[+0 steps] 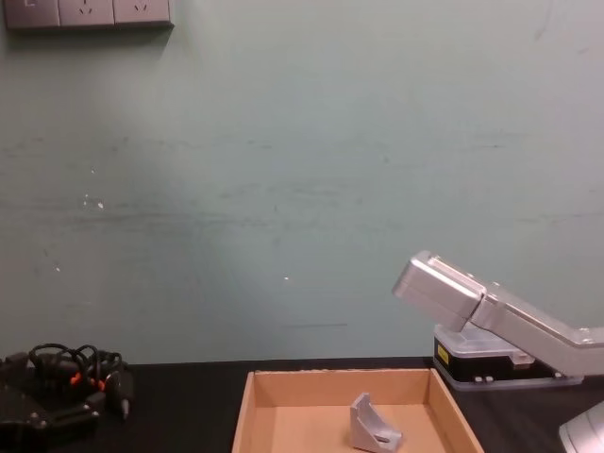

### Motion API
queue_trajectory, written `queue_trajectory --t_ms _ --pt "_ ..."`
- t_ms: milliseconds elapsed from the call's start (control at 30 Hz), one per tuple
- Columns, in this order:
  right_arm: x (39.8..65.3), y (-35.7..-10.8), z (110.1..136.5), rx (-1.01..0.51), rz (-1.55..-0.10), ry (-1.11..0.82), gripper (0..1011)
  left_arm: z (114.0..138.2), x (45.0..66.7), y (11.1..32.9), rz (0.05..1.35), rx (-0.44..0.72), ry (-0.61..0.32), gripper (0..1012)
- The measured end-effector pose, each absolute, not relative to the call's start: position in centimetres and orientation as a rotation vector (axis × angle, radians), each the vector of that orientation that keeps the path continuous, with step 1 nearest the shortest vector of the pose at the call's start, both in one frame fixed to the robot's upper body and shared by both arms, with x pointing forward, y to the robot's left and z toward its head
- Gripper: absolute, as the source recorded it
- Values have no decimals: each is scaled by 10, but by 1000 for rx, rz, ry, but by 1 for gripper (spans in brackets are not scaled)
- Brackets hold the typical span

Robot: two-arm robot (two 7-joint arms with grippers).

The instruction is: Use one hand to pick up the angle iron from the table and place it into the box.

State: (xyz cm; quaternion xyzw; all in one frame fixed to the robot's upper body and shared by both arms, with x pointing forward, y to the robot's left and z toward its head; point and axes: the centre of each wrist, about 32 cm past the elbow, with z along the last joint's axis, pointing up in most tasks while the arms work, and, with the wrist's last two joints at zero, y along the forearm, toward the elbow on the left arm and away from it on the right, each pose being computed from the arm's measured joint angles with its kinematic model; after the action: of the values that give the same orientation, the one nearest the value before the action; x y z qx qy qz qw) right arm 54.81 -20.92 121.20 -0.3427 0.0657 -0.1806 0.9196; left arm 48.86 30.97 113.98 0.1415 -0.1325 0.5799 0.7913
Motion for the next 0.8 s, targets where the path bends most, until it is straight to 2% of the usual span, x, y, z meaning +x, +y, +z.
queue_trajectory --t_ms 167,367,800 --pt "548 -209 1212 -703 -371 135 1004 1140 489 310 1248 304 -285 1011" --pt "548 -210 1213 -701 -371 135 909 1140 489 310 1248 304 -285 1011" --pt "547 -210 1213 -698 -371 135 524 1140 489 310 1248 305 -285 1011"
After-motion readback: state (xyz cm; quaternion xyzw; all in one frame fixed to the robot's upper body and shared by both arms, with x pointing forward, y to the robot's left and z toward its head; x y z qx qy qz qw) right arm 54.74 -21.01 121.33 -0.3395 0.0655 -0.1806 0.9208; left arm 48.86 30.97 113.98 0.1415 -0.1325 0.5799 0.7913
